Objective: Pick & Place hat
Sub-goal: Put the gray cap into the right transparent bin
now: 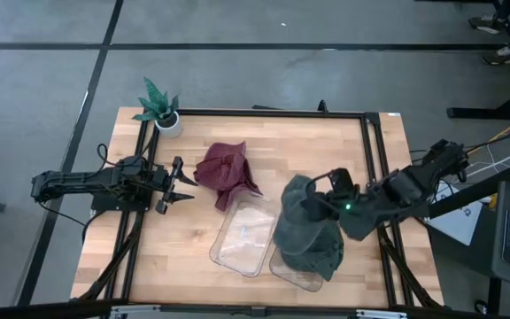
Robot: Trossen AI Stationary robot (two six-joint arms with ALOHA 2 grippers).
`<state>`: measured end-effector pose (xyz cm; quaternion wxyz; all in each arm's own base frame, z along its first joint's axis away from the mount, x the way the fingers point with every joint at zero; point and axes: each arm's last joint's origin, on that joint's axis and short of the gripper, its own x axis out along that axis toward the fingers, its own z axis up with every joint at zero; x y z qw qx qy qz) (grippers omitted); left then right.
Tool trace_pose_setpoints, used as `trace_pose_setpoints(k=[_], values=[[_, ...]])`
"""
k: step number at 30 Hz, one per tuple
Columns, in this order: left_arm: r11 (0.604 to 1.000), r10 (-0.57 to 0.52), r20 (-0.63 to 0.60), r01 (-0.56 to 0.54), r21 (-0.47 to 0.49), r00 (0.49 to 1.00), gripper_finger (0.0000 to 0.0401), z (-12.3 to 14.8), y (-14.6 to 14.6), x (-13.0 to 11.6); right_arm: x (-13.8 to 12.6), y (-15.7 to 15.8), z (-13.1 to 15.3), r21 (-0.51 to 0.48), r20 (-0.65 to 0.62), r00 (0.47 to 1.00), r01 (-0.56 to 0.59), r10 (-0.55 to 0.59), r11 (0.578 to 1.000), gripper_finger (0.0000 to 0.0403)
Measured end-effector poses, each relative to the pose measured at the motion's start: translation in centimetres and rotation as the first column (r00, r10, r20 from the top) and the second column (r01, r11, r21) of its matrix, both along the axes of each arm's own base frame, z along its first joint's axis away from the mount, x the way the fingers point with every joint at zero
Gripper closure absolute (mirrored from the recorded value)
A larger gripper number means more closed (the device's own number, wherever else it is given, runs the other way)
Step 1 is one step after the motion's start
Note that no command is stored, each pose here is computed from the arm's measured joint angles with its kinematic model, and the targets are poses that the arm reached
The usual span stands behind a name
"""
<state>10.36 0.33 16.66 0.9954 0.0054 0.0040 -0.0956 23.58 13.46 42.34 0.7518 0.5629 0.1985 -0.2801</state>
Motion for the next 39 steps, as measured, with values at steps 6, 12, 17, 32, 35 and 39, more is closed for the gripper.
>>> trace_pose_setpoints(k=[6,12,17,32,35,39], values=[[0.998,-0.002,-0.010,0.002,-0.055,1.000,0.0217,0.0,0.0,0.0,-0.2,1.1,-1.9,0.088,-0.148,0.988,0.050,-0.037,0.995,0.0400],[0.974,-0.008,-0.044,-0.002,-0.225,0.999,0.0217,0.0,0.0,0.0,-0.3,1.1,-2.3,0.071,-0.190,0.980,0.082,-0.067,0.994,0.0400],[0.934,-0.008,-0.070,-0.017,-0.357,0.998,0.0217,0.0,0.0,0.0,0.6,0.9,-3.1,0.050,-0.208,0.972,0.123,-0.110,0.991,0.0400],[0.929,-0.008,-0.072,-0.020,-0.370,0.997,0.0217,0.0,0.0,0.0,2.0,2.2,-5.8,0.114,-0.426,0.904,0.089,-0.032,0.990,0.0399],[0.929,-0.008,-0.072,-0.020,-0.368,0.997,0.0217,0.0,0.0,0.0,1.1,2.3,-5.5,0.139,-0.455,0.891,0.093,-0.020,0.986,0.0399],[0.928,-0.009,-0.073,-0.020,-0.373,0.997,0.0217,0.0,0.0,0.0,-0.2,2.6,-5.1,0.176,-0.490,0.872,0.100,-0.001,0.979,0.0399]])
